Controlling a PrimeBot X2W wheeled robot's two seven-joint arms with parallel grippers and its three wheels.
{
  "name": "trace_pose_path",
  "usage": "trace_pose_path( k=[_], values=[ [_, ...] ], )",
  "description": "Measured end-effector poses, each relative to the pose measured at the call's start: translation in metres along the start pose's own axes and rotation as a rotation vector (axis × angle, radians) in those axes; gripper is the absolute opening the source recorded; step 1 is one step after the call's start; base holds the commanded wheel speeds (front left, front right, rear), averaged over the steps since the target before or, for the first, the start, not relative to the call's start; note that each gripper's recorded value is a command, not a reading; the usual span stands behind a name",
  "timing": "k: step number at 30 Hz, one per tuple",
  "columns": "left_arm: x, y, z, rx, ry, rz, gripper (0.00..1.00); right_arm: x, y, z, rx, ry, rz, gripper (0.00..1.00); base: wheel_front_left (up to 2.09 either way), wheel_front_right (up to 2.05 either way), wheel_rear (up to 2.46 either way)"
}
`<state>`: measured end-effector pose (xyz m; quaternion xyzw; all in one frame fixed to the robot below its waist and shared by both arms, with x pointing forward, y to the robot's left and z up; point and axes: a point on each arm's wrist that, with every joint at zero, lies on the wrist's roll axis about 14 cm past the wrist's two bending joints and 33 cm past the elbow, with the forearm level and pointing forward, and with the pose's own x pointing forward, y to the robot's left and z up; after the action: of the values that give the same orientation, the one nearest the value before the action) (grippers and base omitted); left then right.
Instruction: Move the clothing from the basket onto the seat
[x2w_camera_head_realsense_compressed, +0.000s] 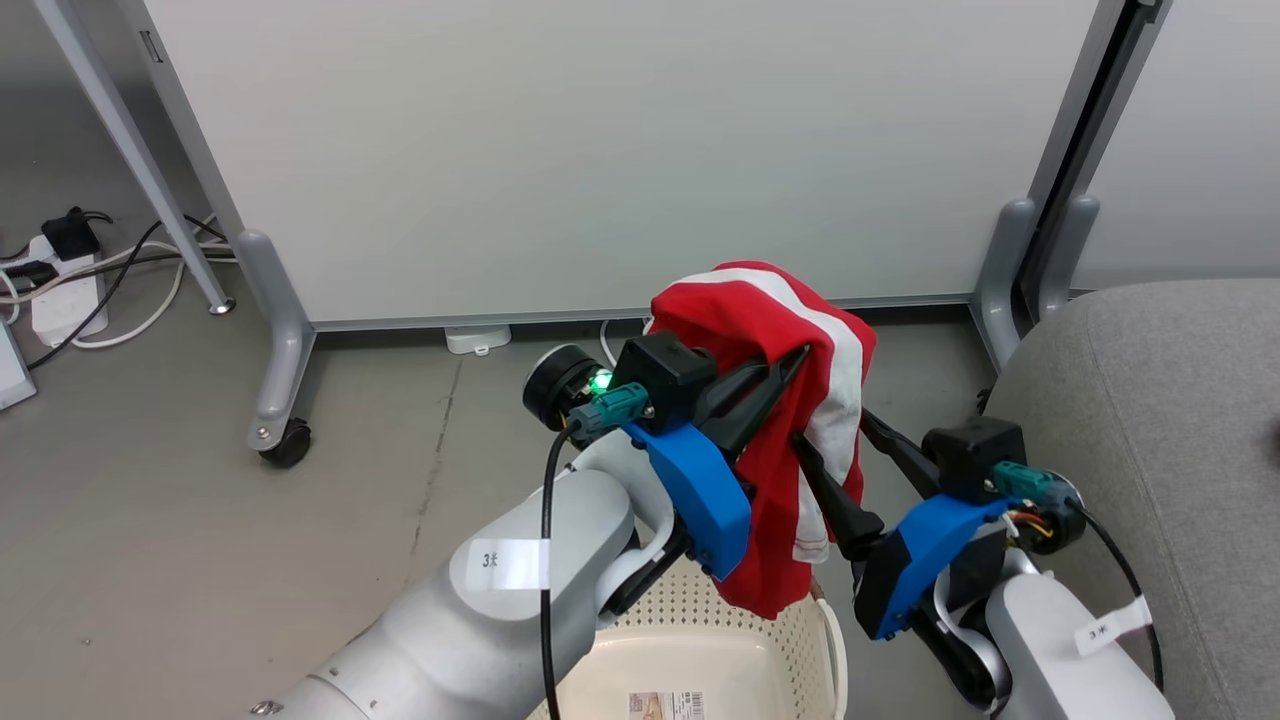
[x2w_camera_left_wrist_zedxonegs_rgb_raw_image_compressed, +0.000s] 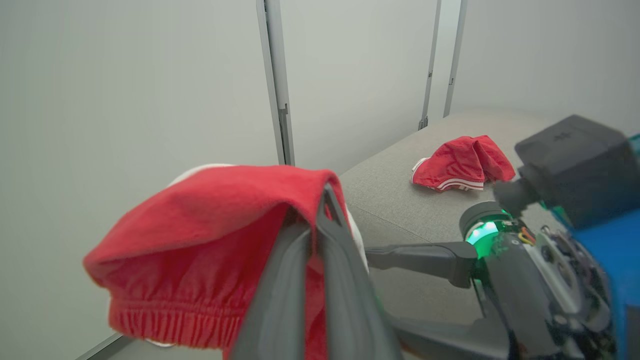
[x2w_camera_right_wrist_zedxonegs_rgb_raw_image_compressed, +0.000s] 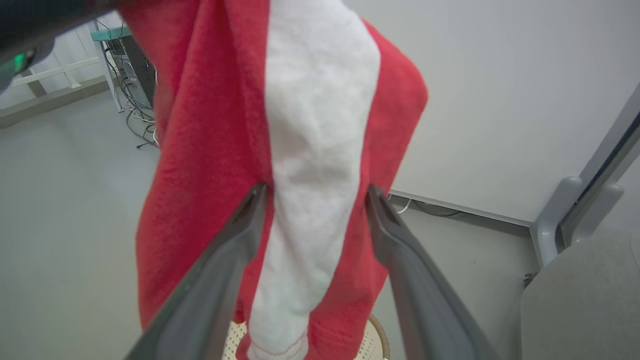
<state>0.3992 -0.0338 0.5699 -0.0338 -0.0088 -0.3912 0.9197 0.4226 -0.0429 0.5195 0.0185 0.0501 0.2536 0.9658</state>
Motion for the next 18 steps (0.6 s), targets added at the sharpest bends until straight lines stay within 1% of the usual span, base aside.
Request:
trace_pose_path(
  k=[12,13,14,15,16,18],
  values=[
    [-0.003,-0.010,0.001,0.000,0.002,-0.025,0.00,0.017,0.008,0.006,-0.030,0.022,0.061,1.00,0.00,0.00,0.00],
    [-0.003,-0.011,0.000,-0.001,0.003,-0.026,0.00,0.017,0.010,0.005,-0.028,0.025,0.067,0.85,0.00,0.00,0.00],
    [-0.003,-0.011,0.001,0.001,0.003,-0.026,0.00,0.018,0.012,0.004,-0.029,0.027,0.072,0.39,0.00,0.00,0.00],
    [-0.003,-0.012,0.001,0.002,0.003,-0.028,0.00,0.018,0.012,0.003,-0.028,0.030,0.075,0.13,0.00,0.00,0.00],
    [-0.003,-0.012,0.001,0.002,0.004,-0.028,0.00,0.018,0.013,0.002,-0.027,0.033,0.077,0.00,0.00,0.00,0.00],
    [-0.003,-0.013,0.001,0.000,0.004,-0.030,0.00,0.017,0.015,-0.001,-0.034,0.040,0.086,0.00,0.00,0.00,0.00]
  ],
)
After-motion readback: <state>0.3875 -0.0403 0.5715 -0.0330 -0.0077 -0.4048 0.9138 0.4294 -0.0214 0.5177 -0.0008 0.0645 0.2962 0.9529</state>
